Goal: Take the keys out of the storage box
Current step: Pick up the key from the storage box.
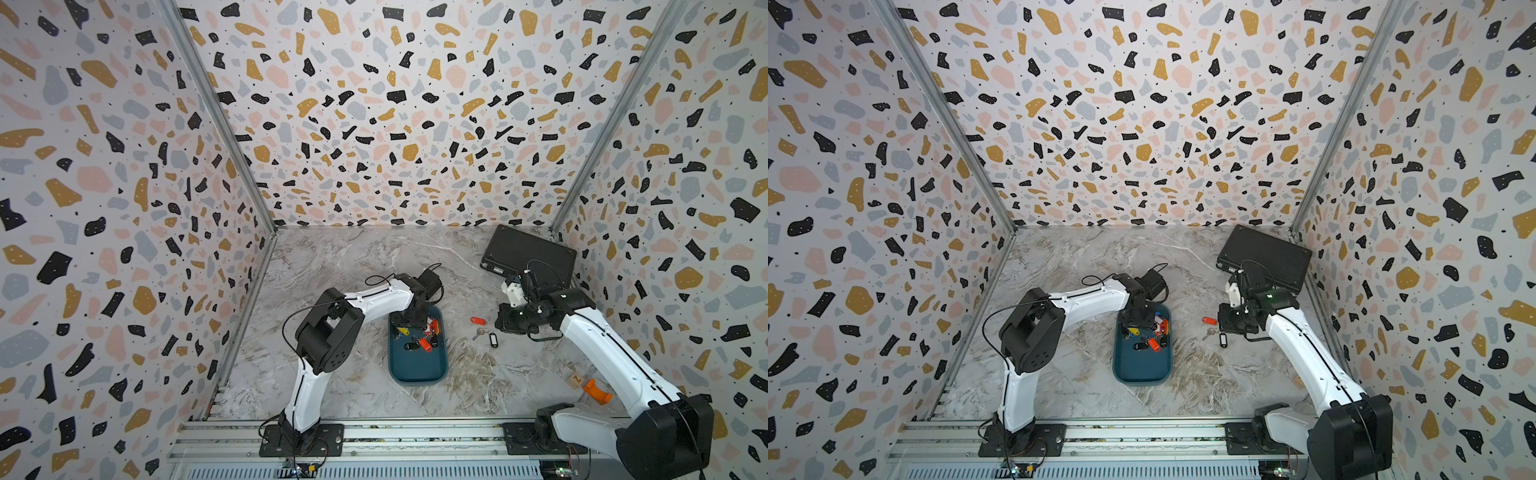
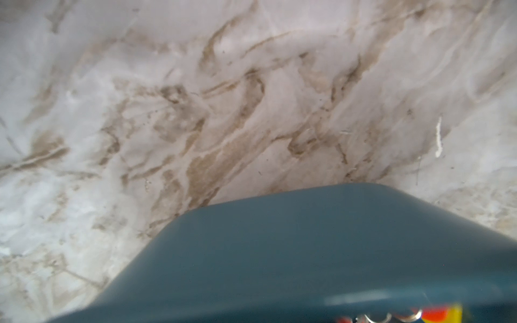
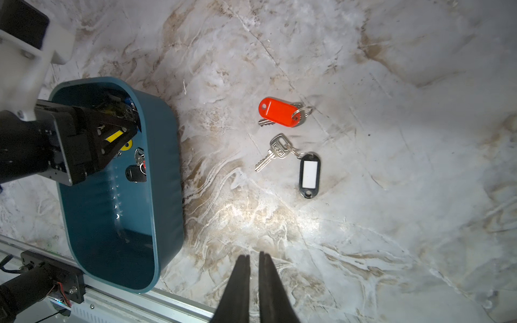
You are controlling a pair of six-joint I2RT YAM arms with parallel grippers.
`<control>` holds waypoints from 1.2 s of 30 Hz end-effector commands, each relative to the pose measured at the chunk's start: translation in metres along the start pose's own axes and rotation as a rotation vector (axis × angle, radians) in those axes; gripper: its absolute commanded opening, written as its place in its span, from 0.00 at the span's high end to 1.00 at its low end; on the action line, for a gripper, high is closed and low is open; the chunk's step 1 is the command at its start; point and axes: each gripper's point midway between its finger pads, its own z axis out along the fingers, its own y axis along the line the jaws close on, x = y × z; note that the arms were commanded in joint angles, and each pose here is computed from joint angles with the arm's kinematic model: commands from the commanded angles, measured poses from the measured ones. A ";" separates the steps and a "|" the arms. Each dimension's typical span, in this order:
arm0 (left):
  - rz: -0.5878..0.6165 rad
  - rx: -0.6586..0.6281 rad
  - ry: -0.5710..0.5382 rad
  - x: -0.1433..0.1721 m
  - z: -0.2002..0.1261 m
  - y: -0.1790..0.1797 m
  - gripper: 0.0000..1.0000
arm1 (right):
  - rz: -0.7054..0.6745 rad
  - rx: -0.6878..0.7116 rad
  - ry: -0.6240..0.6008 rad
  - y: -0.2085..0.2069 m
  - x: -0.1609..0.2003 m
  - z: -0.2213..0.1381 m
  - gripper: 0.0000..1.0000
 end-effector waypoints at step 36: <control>-0.014 0.004 -0.032 -0.006 0.002 0.000 1.00 | -0.013 -0.005 0.027 0.000 0.013 -0.006 0.90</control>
